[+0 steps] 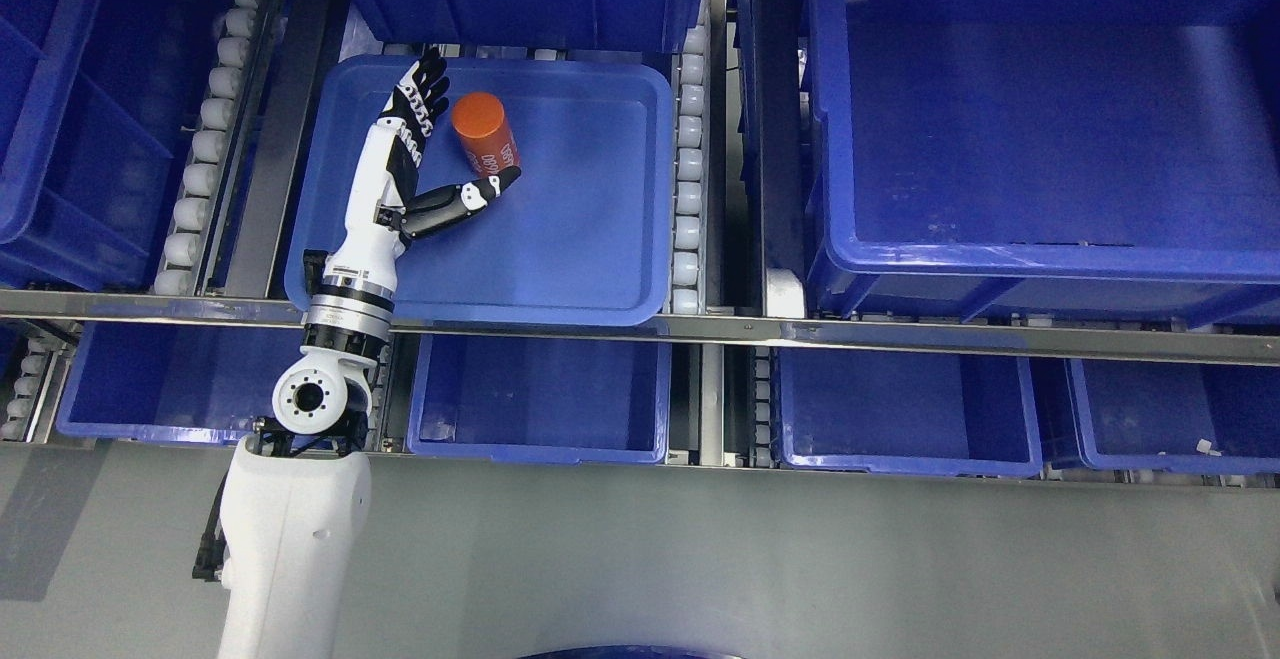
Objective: Grab orange capacitor from left shelf to right desk
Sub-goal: 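Reach the left hand down to the orange capacitor in the blue bin, then close the left hand around the orange capacitor and lift it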
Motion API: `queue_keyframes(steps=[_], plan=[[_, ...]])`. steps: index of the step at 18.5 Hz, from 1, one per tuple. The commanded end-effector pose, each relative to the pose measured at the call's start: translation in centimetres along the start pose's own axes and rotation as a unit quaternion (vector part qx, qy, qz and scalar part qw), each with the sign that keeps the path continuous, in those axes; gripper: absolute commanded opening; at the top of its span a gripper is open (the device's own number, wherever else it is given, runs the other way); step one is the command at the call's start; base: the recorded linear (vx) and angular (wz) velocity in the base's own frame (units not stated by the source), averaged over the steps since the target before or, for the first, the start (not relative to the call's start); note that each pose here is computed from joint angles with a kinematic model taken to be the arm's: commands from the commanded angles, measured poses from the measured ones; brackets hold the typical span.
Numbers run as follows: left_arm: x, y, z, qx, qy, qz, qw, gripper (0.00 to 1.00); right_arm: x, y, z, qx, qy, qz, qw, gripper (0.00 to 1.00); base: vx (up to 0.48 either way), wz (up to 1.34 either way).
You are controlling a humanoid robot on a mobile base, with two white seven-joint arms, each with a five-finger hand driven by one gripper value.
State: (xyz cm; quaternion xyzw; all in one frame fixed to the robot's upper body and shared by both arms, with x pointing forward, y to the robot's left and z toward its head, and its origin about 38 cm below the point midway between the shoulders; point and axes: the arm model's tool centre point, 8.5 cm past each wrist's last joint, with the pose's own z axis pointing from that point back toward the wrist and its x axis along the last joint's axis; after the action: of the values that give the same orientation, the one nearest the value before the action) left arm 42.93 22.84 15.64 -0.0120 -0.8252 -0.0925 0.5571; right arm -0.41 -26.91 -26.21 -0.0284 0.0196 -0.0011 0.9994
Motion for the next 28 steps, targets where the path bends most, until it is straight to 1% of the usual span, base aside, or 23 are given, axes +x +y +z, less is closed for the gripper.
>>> queue_keyframes(steps=[1,6,12,17,18,19,22,25,28], plan=[[0.6,0.1,-0.1,-0.011,-0.005,-0.014,1.000,1.00,-1.4,-1.1,0.0,-0.009,0.005,-0.006,1.000,1.00,0.000,0.00],[-0.3,0.0,-0.4,-0.017,0.033,-0.010,0.999,1.00,-1.4,-1.1,0.0,-0.009,0.005,-0.006,1.000,1.00,0.000,0.00],[-1.3,0.2,-3.3,-0.034,0.056,-0.009,0.998,0.98,-1.4,-1.1,0.0,-0.009,0.005,-0.006,1.000,1.00,0.000,0.00],[-3.5,0.6,-3.3,-0.033,0.089,-0.007,0.995,0.94,-1.4,-1.1,0.0,-0.009,0.005,-0.006,1.000,1.00,0.000,0.00],[-3.5,0.6,-3.7,-0.034,0.089,-0.007,0.995,0.93,-1.4,-1.1,0.0,-0.009,0.005,-0.006,1.000,1.00,0.000,0.00],[-3.7,0.6,-4.0,-0.034,0.092,-0.006,0.995,0.91,-1.4,-1.1,0.0,-0.009,0.005,-0.006,1.000,1.00,0.000,0.00],[-3.4,0.6,-4.5,-0.042,0.087,-0.004,0.995,0.76,-1.4,-1.1,0.0,-0.009,0.005,-0.006,1.000,1.00,0.000,0.00],[-3.6,0.3,-4.0,-0.055,0.085,0.001,0.995,0.62,-1.4,-1.1,0.0,-0.009,0.005,-0.006,1.000,1.00,0.000,0.00],[-3.0,0.9,-3.8,-0.046,0.051,-0.004,0.998,0.38,-1.4,-1.1,0.0,-0.009,0.005,-0.006,1.000,1.00,0.000,0.00]])
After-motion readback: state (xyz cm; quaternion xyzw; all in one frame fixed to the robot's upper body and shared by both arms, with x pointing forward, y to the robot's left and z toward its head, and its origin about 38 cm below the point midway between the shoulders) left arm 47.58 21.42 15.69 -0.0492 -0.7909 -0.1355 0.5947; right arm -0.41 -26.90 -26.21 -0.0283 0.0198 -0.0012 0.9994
